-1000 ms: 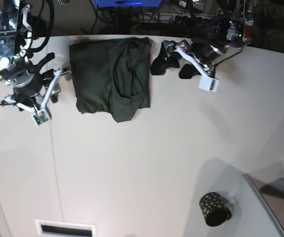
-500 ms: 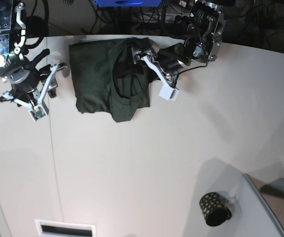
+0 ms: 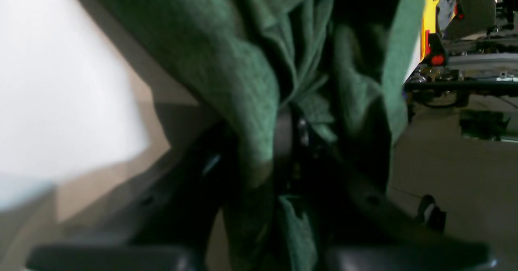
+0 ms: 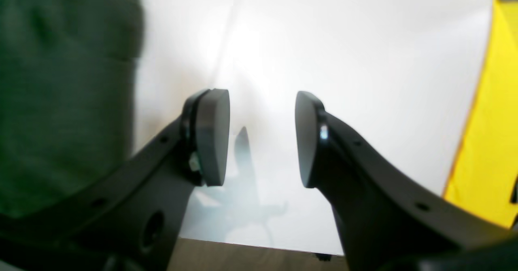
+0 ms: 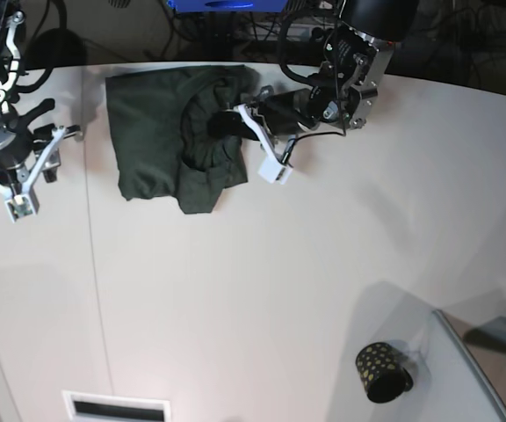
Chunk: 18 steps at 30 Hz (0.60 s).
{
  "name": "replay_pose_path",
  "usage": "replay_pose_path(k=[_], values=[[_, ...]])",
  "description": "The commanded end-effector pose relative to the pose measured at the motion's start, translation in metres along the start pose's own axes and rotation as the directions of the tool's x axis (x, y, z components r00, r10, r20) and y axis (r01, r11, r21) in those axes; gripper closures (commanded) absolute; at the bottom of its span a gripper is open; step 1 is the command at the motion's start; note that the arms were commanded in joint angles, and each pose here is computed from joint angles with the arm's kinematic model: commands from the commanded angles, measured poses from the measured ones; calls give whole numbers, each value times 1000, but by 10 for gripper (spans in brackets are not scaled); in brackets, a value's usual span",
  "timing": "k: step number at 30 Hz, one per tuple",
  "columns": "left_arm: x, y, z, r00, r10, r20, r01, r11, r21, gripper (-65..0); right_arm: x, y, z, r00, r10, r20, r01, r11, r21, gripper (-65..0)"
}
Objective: Layout the t-shirt on the table in an organized manner, then fold the t-shirt properly
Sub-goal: 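Press and flatten the folded bundle with the left gripper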
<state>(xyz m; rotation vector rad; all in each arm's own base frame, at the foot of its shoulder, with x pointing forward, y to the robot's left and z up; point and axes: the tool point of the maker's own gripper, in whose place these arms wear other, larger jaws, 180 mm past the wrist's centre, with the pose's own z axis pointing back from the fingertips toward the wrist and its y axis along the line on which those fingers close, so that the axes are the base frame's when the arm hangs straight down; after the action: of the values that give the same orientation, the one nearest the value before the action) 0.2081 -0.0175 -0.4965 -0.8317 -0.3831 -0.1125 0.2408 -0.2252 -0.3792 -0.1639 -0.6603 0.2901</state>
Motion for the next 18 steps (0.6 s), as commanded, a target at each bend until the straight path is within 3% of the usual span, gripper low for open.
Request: replay_pose_path(k=[1,6,11,13,15,18], values=[[4,17,8,1000,-11,-8,12,999,51,0,9,-8,4,999,3,37,-2,1000,-20,-245],[26,32,30,995,-95,-4,95,991,93,0,8,-15,5,999,-8,37,9,999,-37,-245],[52,51,65,963,-231,-138,252,955,156,0,9,-12,4,999,-9,38,11,999,-31,-245],[63,56,73,926,-305,-222,344,924,165,0,9,-11,4,999,-10,39,11,1000,-29,-245],[70,61,79,867,-384,-317,448,879,162,0,9,-10,4,999,-11,40,12,1000,-26,-245],[75,61,80,740,-501,-449,603,789,113,0,9,-10,4,999,-11,40,12,1000,-26,-245]])
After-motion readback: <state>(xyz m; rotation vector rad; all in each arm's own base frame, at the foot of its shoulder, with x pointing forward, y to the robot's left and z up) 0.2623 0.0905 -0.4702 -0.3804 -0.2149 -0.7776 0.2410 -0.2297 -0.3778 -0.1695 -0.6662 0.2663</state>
